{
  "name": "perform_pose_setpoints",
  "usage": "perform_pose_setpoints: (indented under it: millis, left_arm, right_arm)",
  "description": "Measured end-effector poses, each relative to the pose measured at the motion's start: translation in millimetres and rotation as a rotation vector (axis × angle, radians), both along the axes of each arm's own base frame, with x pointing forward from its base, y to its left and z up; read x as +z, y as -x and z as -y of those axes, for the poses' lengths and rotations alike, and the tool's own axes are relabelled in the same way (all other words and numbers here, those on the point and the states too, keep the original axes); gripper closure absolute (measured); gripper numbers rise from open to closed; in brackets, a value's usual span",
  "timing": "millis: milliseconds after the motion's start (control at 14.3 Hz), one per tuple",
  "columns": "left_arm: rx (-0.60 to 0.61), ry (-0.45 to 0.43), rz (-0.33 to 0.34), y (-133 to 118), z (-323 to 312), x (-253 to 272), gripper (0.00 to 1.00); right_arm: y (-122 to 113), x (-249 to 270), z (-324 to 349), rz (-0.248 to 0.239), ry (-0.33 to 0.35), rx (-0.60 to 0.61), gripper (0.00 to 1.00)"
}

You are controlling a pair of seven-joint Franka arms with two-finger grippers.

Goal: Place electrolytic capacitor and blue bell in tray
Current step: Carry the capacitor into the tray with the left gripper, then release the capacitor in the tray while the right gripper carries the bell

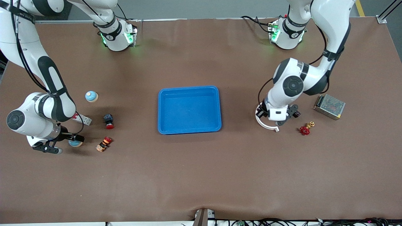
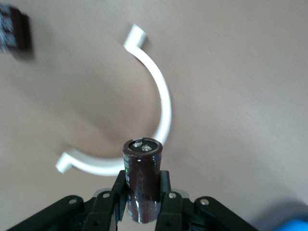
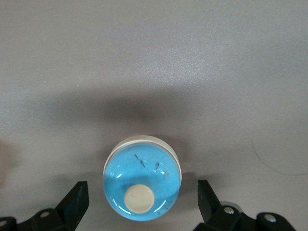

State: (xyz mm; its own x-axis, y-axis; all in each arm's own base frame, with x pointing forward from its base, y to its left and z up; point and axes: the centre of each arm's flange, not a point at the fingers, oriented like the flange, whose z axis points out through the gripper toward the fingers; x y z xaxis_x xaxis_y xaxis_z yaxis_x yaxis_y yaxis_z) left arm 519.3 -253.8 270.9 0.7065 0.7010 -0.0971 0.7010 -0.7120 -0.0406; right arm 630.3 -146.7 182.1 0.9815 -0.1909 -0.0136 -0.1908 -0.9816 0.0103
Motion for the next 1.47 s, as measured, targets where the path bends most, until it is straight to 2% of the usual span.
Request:
perform_pose_setpoints:
  millis: [210, 280, 421, 701, 982, 1122, 1262, 1402, 1473]
  left_arm:
    - [0.028, 0.008, 0.013, 24.0, 64.2, 10.4, 0.70]
    - [0.048, 0.011, 0.013, 33.7, 88.9, 11.2, 0.70]
    - [0.114, 0.024, 0.009, 49.6, 142.4, 10.4, 0.70]
    - [0.190, 0.050, -0.030, 64.4, 222.7, -17.7, 0.70]
    - [0.185, 0.056, -0.068, 79.6, 260.8, -59.5, 0.70]
    - [0.187, 0.053, -0.081, 90.6, 272.1, -74.5, 0.70]
    - [0.206, 0.045, -0.087, 92.0, 272.5, -79.8, 0.70]
    - [0.226, 0.045, -0.083, 85.8, 269.2, -78.6, 0.54]
    - [0.234, 0.048, -0.078, 81.0, 267.2, -76.7, 0.43]
  right_arm:
    - [-0.3, 0.2, -0.4, 0.000, 0.000, 0.001, 0.29]
    - [-1.7, 3.3, -0.3, 0.004, 0.001, 0.001, 0.34]
    - [-1.9, 1.8, -0.6, 0.003, 0.000, 0.002, 0.34]
    - [-5.4, 4.4, -11.5, -0.006, -0.006, 0.018, 0.34]
    - [-15.8, 42.5, -53.0, -0.107, -0.025, 0.002, 0.35]
    - [-16.9, 73.7, -79.2, -0.133, -0.025, -0.032, 0.35]
    - [-13.3, 95.3, -101.0, -0.144, -0.060, -0.089, 0.35]
    - [-4.1, 104.3, -112.2, -0.147, -0.115, -0.131, 0.35]
    - [2.6, 106.9, -116.0, -0.149, -0.129, -0.140, 0.35]
